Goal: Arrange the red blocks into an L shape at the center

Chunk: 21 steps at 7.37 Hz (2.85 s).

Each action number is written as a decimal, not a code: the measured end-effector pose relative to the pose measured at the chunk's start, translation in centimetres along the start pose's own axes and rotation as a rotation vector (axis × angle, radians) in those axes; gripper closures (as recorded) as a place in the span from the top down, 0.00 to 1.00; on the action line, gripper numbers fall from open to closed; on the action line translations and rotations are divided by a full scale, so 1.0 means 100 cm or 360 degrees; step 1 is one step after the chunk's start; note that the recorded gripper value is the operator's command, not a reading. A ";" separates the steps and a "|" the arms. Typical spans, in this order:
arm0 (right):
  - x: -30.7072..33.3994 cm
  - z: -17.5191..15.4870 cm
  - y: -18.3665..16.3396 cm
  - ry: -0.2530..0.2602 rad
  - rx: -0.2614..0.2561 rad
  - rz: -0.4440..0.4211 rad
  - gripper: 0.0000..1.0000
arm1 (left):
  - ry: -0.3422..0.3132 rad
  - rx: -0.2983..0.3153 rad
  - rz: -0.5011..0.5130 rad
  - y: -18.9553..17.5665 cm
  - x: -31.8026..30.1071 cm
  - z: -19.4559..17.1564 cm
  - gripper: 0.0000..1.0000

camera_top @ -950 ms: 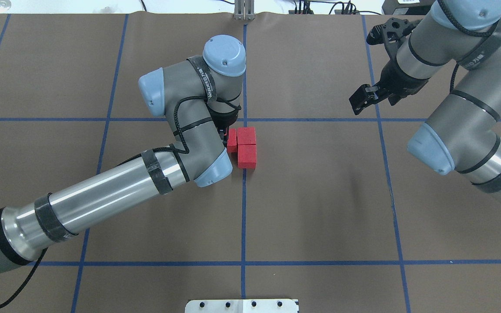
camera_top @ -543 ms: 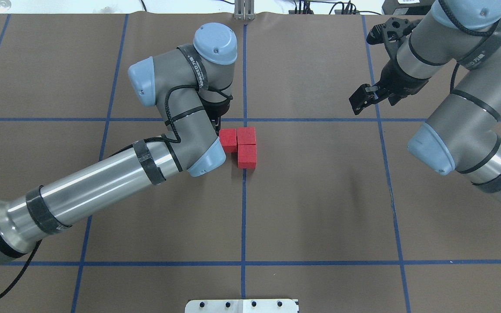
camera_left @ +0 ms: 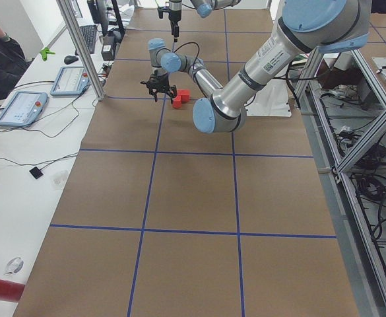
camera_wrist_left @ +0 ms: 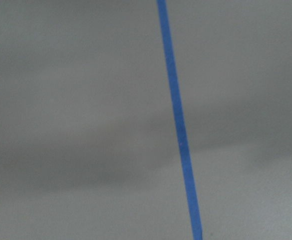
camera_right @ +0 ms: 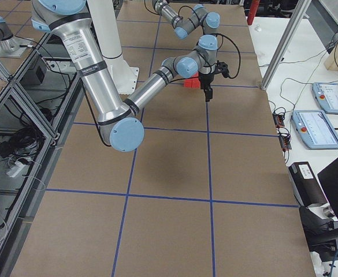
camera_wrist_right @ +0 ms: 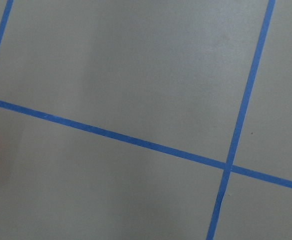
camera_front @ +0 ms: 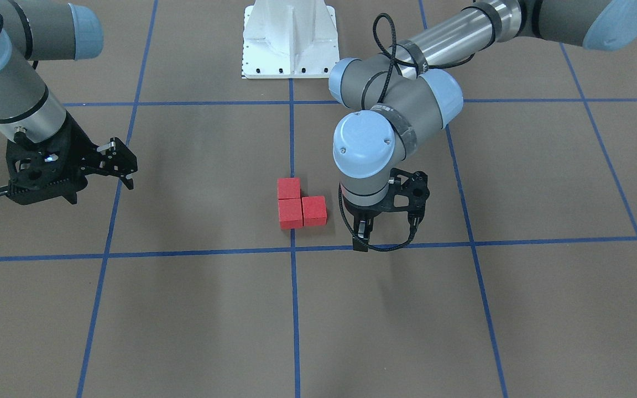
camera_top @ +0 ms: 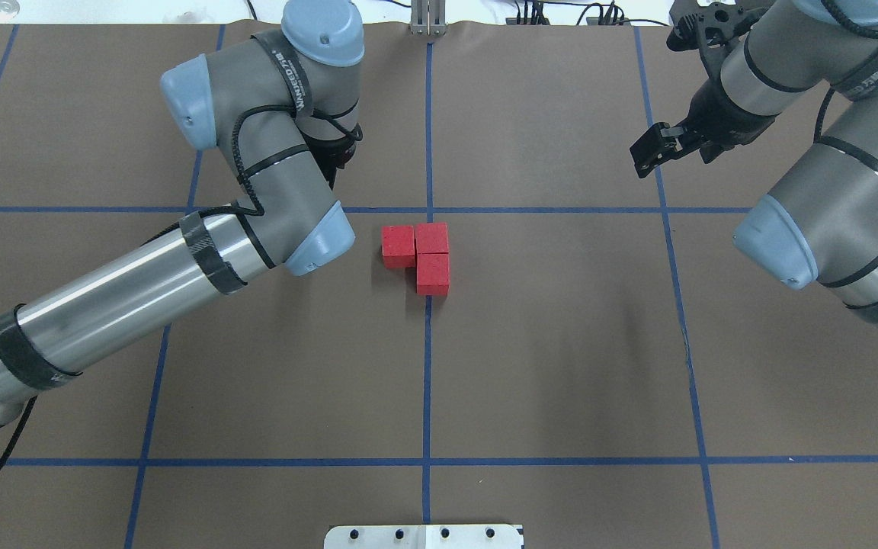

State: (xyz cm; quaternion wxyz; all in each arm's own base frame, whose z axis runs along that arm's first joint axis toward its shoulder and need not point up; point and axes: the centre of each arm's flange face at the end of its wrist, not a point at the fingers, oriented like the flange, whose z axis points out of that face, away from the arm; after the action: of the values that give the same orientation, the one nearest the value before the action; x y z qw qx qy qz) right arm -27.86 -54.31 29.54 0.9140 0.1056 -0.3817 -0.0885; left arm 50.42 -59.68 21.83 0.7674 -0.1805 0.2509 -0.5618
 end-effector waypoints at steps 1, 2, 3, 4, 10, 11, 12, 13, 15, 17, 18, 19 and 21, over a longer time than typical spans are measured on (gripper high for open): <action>0.009 0.003 0.001 0.0055 0.0020 0.0005 0.99 | 0.0039 0.0044 0.0207 -0.034 -0.014 0.005 1.00; 0.017 0.007 0.002 0.0103 0.0033 0.0010 0.99 | 0.0071 0.0080 0.0444 -0.073 -0.031 0.006 1.00; 0.023 0.010 0.004 0.0134 0.0036 0.0016 0.99 | 0.0100 0.0111 0.0674 -0.113 -0.047 0.001 1.00; 0.032 0.012 0.003 0.0156 0.0035 0.0033 0.99 | 0.0120 0.0146 0.0888 -0.155 -0.063 -0.007 1.00; 0.182 -0.032 0.010 0.0187 0.0036 0.0320 0.99 | 0.0072 0.0191 0.1887 -0.443 -0.150 -0.034 1.00; 0.222 -0.043 0.025 0.0144 0.0010 0.0306 0.99 | 0.0110 0.0174 0.1915 -0.483 -0.168 -0.044 1.00; 0.263 -0.053 0.046 0.0095 -0.0014 0.0274 0.99 | 0.0138 0.0165 0.1960 -0.520 -0.187 -0.052 1.00; 0.302 -0.058 0.075 0.0037 -0.0041 0.0251 0.99 | 0.0144 0.0162 0.2057 -0.556 -0.211 -0.056 1.00; 0.358 -0.056 0.132 -0.0027 -0.0092 0.0245 0.99 | 0.0165 0.0136 0.2174 -0.601 -0.255 -0.052 1.00; 0.382 -0.052 0.160 -0.0028 -0.0119 0.0316 0.99 | 0.0154 0.0099 0.2166 -0.617 -0.292 -0.030 1.00; 0.387 -0.050 0.167 -0.0026 -0.0127 0.0337 0.99 | 0.0139 0.0071 0.2148 -0.623 -0.317 -0.014 1.00; 0.389 -0.050 0.169 -0.0024 -0.0130 0.0344 0.99 | 0.0159 0.0067 0.2151 -0.621 -0.333 -0.013 1.00; 0.390 -0.050 0.169 -0.0021 -0.0127 0.0345 0.99 | 0.0239 0.0046 0.2173 -0.607 -0.351 -0.025 1.00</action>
State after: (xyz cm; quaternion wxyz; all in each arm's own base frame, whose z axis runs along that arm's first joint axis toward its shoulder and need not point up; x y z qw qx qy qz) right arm 4.12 -46.89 56.93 0.9191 0.0265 -0.3930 -0.0049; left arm -6.38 -44.59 60.14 0.9324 0.0676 0.3534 0.0333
